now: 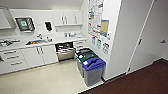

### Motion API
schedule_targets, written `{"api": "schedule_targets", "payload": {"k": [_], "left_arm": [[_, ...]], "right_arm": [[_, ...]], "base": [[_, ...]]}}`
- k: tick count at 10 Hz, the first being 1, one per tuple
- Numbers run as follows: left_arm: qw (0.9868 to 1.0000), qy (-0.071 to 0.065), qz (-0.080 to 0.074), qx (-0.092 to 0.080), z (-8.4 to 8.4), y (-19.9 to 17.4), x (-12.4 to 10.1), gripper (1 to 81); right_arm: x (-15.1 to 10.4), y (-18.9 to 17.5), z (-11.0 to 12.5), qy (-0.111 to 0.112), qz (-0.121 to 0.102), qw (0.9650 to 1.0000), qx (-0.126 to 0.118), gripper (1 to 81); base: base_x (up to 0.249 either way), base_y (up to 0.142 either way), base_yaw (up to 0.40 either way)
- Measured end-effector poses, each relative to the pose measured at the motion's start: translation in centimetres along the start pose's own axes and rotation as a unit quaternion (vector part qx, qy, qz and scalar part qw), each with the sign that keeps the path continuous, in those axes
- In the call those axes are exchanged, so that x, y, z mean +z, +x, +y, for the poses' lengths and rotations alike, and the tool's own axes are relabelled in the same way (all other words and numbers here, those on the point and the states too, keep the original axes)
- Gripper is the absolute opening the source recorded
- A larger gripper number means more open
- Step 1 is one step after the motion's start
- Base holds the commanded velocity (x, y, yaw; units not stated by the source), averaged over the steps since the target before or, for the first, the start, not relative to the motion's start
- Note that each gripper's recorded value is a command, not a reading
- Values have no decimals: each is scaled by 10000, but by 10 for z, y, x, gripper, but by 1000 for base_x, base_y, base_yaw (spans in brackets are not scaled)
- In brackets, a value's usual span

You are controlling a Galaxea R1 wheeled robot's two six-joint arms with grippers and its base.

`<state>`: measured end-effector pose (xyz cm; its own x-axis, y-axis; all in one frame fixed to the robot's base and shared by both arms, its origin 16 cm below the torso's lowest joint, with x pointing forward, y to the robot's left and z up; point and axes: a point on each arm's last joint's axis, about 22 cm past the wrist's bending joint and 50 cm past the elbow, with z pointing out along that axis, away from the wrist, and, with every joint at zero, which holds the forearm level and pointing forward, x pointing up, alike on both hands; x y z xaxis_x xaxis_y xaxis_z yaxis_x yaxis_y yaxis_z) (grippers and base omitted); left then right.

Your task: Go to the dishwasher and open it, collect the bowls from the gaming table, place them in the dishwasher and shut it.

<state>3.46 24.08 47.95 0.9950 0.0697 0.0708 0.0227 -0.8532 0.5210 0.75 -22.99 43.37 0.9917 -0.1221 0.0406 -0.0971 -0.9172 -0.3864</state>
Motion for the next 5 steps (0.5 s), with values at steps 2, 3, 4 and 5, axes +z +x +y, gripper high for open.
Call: {"api": "schedule_targets", "payload": {"k": [2,3,4,5], "left_arm": [[10000,-2,-1,-3,0,0,0,10],[10000,1,0,-7,0,0,0,10],[10000,1,1,-14,0,0,0,10],[10000,-1,1,-17,0,0,0,10]], "right_arm": [[0,0,0,0,2,10000,-1,10],[0,0,0,0,2,10000,1,10],[0,0,0,0,2,10000,1,10],[0,0,0,0,0,10000,2,10]], "base": [[0,0,0],[0,0,0],[0,0,0],[0,0,0]]}}
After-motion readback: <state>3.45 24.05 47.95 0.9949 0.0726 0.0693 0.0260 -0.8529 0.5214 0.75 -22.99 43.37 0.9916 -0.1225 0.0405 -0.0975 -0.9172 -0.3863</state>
